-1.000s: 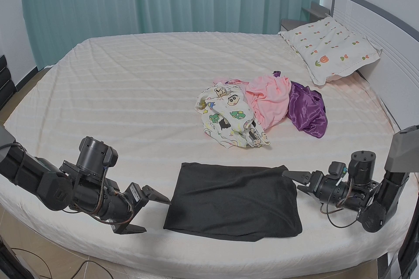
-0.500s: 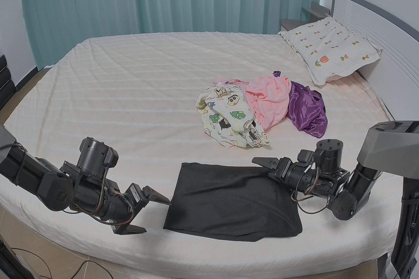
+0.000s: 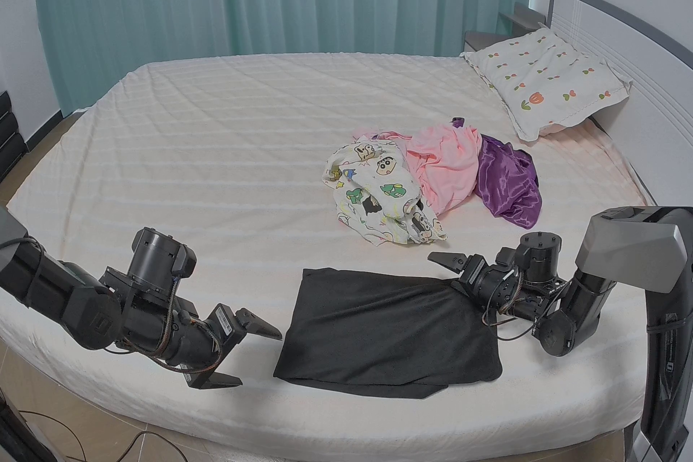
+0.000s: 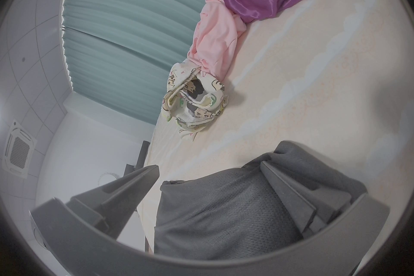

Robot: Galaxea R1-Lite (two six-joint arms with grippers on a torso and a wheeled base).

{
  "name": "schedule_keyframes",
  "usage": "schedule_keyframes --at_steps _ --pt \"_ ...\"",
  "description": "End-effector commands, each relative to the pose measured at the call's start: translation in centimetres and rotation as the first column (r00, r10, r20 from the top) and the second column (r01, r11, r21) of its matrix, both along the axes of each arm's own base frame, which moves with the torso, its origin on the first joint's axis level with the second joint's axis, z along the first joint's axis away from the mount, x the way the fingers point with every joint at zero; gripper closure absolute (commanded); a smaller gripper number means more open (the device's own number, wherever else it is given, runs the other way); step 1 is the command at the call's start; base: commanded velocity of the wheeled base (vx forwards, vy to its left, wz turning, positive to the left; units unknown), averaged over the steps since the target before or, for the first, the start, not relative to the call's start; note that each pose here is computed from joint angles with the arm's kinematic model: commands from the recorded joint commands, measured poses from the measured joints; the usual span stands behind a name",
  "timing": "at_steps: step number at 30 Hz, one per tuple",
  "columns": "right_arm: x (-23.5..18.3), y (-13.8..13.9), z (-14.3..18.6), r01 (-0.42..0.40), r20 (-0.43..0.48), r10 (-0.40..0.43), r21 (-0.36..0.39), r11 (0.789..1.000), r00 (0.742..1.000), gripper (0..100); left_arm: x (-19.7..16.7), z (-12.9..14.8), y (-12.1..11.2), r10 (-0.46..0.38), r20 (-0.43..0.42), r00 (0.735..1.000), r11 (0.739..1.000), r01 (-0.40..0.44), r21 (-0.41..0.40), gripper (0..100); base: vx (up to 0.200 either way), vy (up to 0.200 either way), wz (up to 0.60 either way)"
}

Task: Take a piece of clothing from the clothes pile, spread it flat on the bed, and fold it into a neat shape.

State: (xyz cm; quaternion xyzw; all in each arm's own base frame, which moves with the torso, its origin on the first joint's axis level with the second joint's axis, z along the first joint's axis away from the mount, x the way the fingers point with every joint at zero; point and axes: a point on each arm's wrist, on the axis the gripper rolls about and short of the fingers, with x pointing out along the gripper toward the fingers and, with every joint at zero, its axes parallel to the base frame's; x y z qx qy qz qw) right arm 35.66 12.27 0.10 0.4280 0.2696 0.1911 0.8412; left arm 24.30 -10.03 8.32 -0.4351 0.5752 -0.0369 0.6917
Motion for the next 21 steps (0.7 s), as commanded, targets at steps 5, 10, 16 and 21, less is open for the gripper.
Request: schedule_keyframes --at_steps 5,10,16,21 --pt "-1.8 -0.5 3.6 -0.003 0.076 0.001 0.033 0.999 0.997 0 0.0 0.1 0.0 0.001 0.004 1.000 1.000 -0.001 -0.001 0 0.000 0.000 0.00" --pt "-3.7 -1.1 5.1 -0.009 0.084 0.006 0.034 0.999 0.996 0 -0.1 0.3 0.0 0.002 0.009 1.000 1.000 -0.002 -0.001 0 0.000 0.000 0.00" --pt "-7.4 -0.9 3.1 -0.059 -0.049 0.059 -0.008 0.998 0.997 0 -0.1 0.2 0.0 0.002 0.008 1.000 1.000 -0.002 0.000 0 0.000 0.000 0.00" --pt "-9.4 -0.8 2.1 -0.134 -0.115 0.133 -0.002 0.991 0.984 0 -0.1 0.2 0.1 0.002 0.008 1.000 1.000 -0.002 0.001 0 0.000 0.000 0.00"
